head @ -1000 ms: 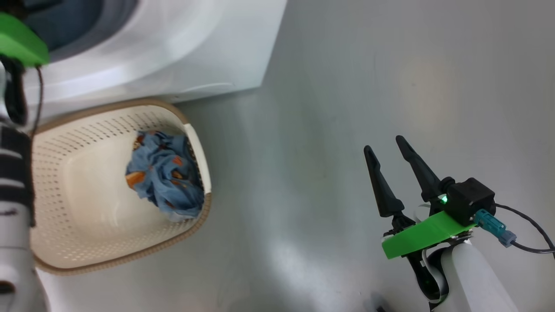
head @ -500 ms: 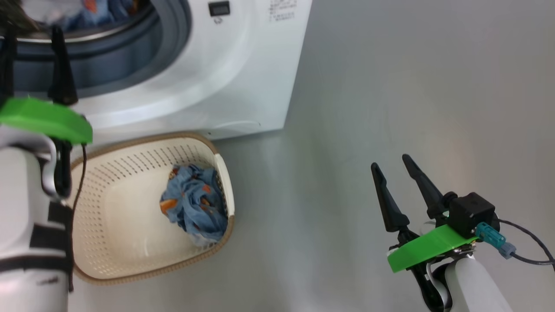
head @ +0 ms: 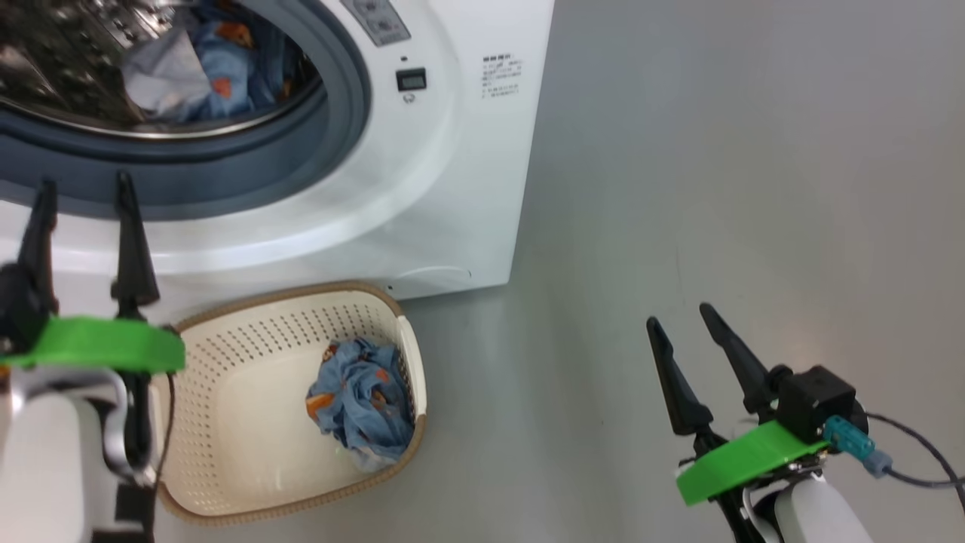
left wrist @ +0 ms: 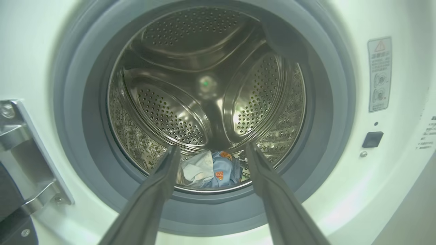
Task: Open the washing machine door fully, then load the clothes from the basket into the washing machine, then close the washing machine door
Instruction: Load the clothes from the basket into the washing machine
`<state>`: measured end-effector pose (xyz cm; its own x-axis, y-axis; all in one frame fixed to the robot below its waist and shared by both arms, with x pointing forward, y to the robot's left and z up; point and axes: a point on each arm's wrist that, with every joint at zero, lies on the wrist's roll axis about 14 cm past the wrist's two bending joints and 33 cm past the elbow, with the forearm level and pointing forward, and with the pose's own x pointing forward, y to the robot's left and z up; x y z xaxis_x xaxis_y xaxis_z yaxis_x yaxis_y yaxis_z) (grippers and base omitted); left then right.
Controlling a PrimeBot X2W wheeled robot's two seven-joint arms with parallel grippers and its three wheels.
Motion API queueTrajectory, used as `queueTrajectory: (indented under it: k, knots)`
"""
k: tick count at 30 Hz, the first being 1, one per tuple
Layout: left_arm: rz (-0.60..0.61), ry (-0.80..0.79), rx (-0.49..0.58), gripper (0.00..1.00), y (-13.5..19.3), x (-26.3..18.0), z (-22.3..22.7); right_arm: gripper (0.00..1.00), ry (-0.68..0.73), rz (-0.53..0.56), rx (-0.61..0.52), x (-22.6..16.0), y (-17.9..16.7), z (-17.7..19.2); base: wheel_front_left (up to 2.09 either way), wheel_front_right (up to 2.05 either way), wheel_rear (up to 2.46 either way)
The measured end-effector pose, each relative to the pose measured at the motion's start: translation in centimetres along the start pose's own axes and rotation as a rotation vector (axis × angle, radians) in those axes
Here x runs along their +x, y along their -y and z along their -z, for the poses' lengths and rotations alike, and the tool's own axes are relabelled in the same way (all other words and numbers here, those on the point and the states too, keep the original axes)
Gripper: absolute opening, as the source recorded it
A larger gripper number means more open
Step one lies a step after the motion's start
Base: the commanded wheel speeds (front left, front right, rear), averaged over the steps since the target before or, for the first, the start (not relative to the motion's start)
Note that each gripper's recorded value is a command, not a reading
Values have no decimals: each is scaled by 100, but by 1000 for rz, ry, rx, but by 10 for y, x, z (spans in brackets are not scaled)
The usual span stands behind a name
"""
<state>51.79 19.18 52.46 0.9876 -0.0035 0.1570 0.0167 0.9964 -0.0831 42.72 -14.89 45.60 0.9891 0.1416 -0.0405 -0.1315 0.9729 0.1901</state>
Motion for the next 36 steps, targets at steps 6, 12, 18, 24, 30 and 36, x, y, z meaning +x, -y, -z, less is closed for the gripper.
queueTrajectory:
  k: [6,12,18,24,30,36]
  knots:
    - [-37,18,13,100,-11,-39,-13,100,10,-14,-25,-13,-7,-6,0,0,0]
    - [-76,1,22,100,-19,-76,-14,100,34,-28,-32,-20,-13,-15,0,0,0]
    - [-119,-32,26,100,-27,-113,-10,100,52,-39,-42,-29,-18,-22,0,0,0]
    - [-146,-41,31,100,-32,-142,-13,100,77,-43,-48,-35,-20,-31,0,0,0]
    - [-155,-107,34,100,-30,-170,1,100,88,-35,-55,-38,-16,-35,0,0,0]
    - [-162,-115,22,100,-25,-176,3,100,90,-37,-56,-37,-16,-35,0,0,0]
